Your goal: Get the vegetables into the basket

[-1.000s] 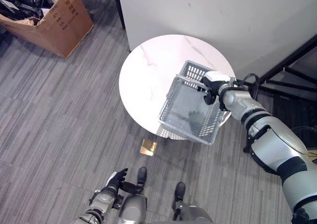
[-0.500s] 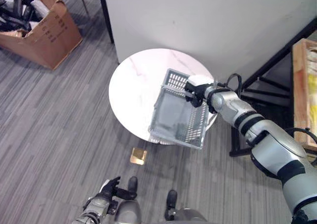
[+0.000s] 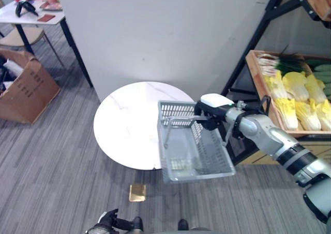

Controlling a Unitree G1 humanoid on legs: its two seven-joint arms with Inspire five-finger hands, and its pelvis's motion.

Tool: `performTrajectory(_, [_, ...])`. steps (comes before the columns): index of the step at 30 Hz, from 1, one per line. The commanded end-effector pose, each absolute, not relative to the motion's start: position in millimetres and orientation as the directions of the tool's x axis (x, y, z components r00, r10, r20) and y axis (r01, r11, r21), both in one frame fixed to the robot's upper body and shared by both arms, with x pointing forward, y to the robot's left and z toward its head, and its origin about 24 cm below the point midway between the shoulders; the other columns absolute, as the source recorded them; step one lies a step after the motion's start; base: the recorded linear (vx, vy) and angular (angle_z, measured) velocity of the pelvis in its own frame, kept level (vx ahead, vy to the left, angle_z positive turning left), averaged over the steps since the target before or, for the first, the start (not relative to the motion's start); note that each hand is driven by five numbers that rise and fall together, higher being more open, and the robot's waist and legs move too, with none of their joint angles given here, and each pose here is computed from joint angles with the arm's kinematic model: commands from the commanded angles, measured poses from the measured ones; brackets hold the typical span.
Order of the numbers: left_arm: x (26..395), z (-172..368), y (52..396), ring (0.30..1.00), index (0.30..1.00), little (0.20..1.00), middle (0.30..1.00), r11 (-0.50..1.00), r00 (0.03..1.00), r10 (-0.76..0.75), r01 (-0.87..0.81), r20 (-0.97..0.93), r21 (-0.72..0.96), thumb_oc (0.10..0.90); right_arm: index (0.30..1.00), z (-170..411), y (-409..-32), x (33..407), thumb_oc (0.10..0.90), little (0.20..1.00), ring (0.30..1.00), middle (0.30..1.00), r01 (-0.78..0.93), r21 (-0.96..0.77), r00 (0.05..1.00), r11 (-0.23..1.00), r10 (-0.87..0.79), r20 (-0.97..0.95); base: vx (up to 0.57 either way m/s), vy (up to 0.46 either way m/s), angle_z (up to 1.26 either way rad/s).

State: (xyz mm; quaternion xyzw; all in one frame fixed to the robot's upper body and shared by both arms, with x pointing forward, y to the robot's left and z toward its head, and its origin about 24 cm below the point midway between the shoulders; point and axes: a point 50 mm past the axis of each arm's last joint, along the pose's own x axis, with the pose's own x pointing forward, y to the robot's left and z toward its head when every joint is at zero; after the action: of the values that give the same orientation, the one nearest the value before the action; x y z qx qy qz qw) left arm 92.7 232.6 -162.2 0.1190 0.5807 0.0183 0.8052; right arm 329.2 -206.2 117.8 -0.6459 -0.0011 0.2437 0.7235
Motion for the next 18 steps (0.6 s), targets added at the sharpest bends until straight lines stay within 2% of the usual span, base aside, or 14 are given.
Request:
performTrajectory(1, [67, -166, 242, 1.000, 1.000, 1.000, 1.000, 0.955, 0.225, 0.181, 0.192, -0.957, 0.225, 0.900, 0.300, 190, -215, 337, 0.400, 0.300, 0.300, 0.300, -0.105, -0.982, 0.929, 0.160, 0.368, -0.040, 0.00, 0.004, -0.07])
performTrajectory(7, [65, -166, 240, 1.000, 1.000, 1.000, 1.000, 0.955, 0.226, 0.166, 0.204, -0.960, 0.213, 0.900, 0.300, 186, -245, 321, 0.400, 0.300, 0.300, 0.300, -0.095, -0.987, 0.957, 0.127, 0.286, -0.055, 0.00, 0.000, -0.17])
performTrajectory(9, [66, -166, 238, 1.000, 1.000, 1.000, 1.000, 0.954, 0.228, 0.157, 0.216, -0.961, 0.208, 0.900, 0.300, 178, -269, 315, 0.400, 0.300, 0.300, 0.300, -0.106, -0.989, 0.976, 0.099, 0.199, -0.085, -0.01, -0.004, -0.12])
performTrajectory(11, [66, -167, 238, 1.000, 1.000, 1.000, 1.000, 0.953, 0.229, 0.155, 0.221, -0.961, 0.206, 0.900, 0.300, 174, -277, 313, 0.400, 0.300, 0.300, 0.300, -0.114, -0.990, 0.981, 0.079, 0.167, -0.100, -0.01, -0.004, -0.04])
performTrajectory(13, [69, -167, 235, 1.000, 1.000, 1.000, 1.000, 0.952, 0.237, 0.141, 0.232, -0.961, 0.197, 0.900, 0.300, 155, -301, 308, 0.400, 0.300, 0.300, 0.300, -0.176, -0.981, 0.983, 0.077, 0.069, -0.171, 0.00, 0.000, 0.00])
performTrajectory(15, [69, -167, 234, 1.000, 1.000, 1.000, 1.000, 0.952, 0.242, 0.136, 0.236, -0.961, 0.194, 0.900, 0.300, 151, -308, 306, 0.400, 0.300, 0.300, 0.300, -0.204, -0.978, 0.979, 0.053, 0.043, -0.202, 0.00, 0.000, 0.00])
performTrajectory(17, [70, -167, 233, 1.000, 1.000, 1.000, 1.000, 0.951, 0.244, 0.126, 0.246, -0.962, 0.187, 0.900, 0.300, 136, -322, 304, 0.400, 0.300, 0.300, 0.300, -0.253, -0.963, 0.967, 0.097, -0.014, -0.256, 0.00, 0.000, 0.00])
performTrajectory(18, [72, -167, 231, 1.000, 1.000, 1.000, 1.000, 0.950, 0.251, 0.122, 0.250, -0.960, 0.186, 0.900, 0.300, 121, -333, 299, 0.400, 0.300, 0.300, 0.300, -0.280, -0.947, 0.954, 0.160, -0.060, -0.292, 0.00, 0.000, 0.00])
